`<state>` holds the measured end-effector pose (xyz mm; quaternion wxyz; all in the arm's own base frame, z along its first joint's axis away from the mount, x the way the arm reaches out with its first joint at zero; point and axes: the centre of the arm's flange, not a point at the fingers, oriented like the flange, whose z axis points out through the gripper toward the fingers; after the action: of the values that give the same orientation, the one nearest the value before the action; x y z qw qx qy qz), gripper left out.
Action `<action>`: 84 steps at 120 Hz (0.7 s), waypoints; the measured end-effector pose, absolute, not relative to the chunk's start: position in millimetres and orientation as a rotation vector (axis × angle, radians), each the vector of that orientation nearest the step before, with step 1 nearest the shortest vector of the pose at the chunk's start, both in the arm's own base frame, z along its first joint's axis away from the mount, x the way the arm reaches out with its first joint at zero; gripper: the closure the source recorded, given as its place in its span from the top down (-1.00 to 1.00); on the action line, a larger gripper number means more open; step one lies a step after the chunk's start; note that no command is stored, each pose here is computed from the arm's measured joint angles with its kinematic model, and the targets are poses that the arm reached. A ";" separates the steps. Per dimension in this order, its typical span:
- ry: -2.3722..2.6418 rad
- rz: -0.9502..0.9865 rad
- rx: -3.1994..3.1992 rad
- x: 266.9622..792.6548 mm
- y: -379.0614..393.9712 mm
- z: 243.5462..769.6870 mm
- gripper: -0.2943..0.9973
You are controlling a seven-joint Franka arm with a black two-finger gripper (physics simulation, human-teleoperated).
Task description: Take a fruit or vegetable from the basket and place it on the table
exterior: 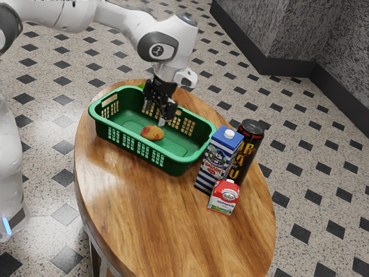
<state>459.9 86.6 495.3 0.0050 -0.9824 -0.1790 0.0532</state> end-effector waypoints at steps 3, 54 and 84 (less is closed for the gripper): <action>-0.548 0.176 -3.080 460.9 88.3 491.3 0.51; -0.381 0.259 -3.152 469.9 96.4 436.0 0.51; -0.318 0.238 -3.170 474.3 98.1 429.8 0.50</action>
<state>474.3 98.1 429.8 -0.0268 -0.9919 -0.0995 0.0745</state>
